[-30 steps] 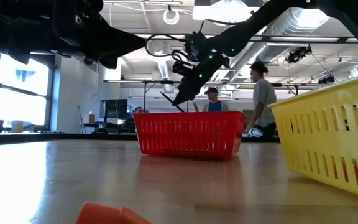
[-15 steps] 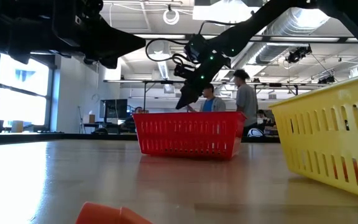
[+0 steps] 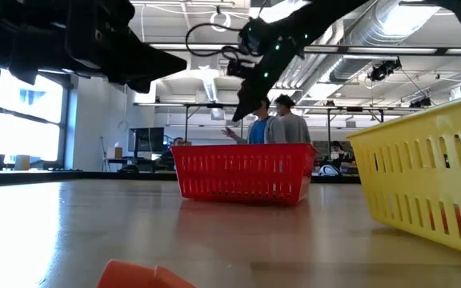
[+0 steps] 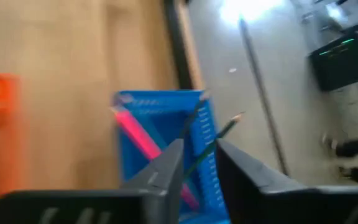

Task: Sort crayons/erasers/pens/pencils in bins
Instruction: Adjust the red bin, then put the green crayon into the red bin

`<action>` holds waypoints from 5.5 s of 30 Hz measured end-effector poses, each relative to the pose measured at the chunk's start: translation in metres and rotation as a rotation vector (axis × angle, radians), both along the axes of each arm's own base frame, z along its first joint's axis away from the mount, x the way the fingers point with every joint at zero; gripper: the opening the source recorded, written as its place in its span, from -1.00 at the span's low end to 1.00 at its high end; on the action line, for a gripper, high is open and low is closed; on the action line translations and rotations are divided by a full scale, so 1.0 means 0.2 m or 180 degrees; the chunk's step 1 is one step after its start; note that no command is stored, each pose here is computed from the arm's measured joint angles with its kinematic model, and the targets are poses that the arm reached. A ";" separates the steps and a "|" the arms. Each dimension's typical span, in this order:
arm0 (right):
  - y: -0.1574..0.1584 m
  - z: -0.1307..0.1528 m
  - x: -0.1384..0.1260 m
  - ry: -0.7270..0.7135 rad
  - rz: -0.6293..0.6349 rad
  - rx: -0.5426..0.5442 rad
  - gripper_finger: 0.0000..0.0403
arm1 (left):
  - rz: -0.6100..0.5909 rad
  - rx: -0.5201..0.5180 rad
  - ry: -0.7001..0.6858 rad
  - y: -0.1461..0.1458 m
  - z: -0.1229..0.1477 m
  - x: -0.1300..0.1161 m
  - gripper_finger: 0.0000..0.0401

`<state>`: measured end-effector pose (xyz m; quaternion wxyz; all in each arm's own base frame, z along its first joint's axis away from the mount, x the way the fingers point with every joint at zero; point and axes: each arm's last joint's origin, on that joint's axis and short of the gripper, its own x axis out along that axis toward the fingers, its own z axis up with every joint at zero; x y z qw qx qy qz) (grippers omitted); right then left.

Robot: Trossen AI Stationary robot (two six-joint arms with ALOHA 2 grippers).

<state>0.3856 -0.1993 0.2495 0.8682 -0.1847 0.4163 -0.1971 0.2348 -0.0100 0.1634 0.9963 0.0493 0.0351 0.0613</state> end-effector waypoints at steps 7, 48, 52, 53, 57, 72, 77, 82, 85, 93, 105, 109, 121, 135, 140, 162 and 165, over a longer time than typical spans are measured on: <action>0.27 0.04 -0.10 0.0068 0.0261 0.0295 -0.95 | 0.0001 0.0013 0.0295 0.00 -0.04 0.00 -1.00; 1.26 -0.39 -0.48 0.0229 0.0385 0.1106 -1.00 | 0.0555 -0.0100 0.1512 -0.02 -0.10 -0.02 -1.00; 1.25 -0.39 -0.47 0.0181 0.0419 0.1084 -1.00 | 0.0597 -0.0071 0.1428 -0.02 -0.07 -0.03 -1.00; 1.25 -0.39 -0.47 0.0173 0.0437 0.1073 -1.00 | 0.0595 -0.0071 0.1413 -0.02 -0.06 -0.03 -1.00; 1.25 -0.38 -0.46 0.0131 0.0467 0.1063 -1.00 | 0.0593 -0.0073 0.1372 -0.02 -0.05 -0.03 -1.00; 1.25 -0.34 -0.48 0.0519 0.0435 0.1293 -1.00 | 0.0578 -0.0058 0.1369 -0.02 -0.05 -0.03 -1.00; 1.26 -0.39 -0.45 0.0484 0.0468 0.1164 -1.00 | 0.0574 -0.0063 0.1345 -0.02 -0.04 -0.03 -1.00; 1.24 -0.39 -0.41 0.0353 0.0565 0.1099 -1.00 | 0.0574 -0.0055 0.1313 -0.02 -0.04 -0.03 -1.00; 1.23 -0.37 -0.41 0.0307 0.0634 0.1046 -1.00 | 0.0599 -0.0063 0.1263 0.00 -0.03 -0.02 -1.00; 0.99 -0.16 -0.50 0.0134 0.0729 0.0828 -1.00 | 0.0587 -0.0145 0.1202 0.10 -0.02 -0.01 -1.00; 0.07 -0.10 -0.61 0.0472 0.0195 0.0768 -1.00 | 0.0438 -0.0370 0.0975 0.27 0.01 -0.01 -1.00; -0.15 -0.10 -0.55 0.0824 0.0185 0.0877 -1.00 | 0.0495 -0.0401 0.0969 0.29 0.01 -0.02 -1.00; -0.45 -0.22 -0.49 0.1447 0.0154 0.1239 -0.94 | 0.0691 -0.0527 0.0930 0.30 0.01 -0.02 -1.00; -0.58 -0.21 -0.58 0.0791 -0.0965 0.1574 -0.96 | 0.0886 -0.0498 0.0956 0.30 0.00 -0.03 -1.00; -0.64 -0.28 -0.63 0.0594 -0.1458 0.1912 -0.99 | 0.0967 -0.0483 0.0988 0.31 0.00 -0.03 -1.00; -0.50 -0.35 -0.68 0.0161 -0.1685 0.1746 -1.00 | 0.1003 -0.0482 0.1118 0.31 -0.02 -0.04 -1.00; -0.48 -0.41 -0.66 0.0160 -0.1730 0.1646 -1.00 | 0.1005 -0.0481 0.1117 0.31 -0.02 -0.04 -1.00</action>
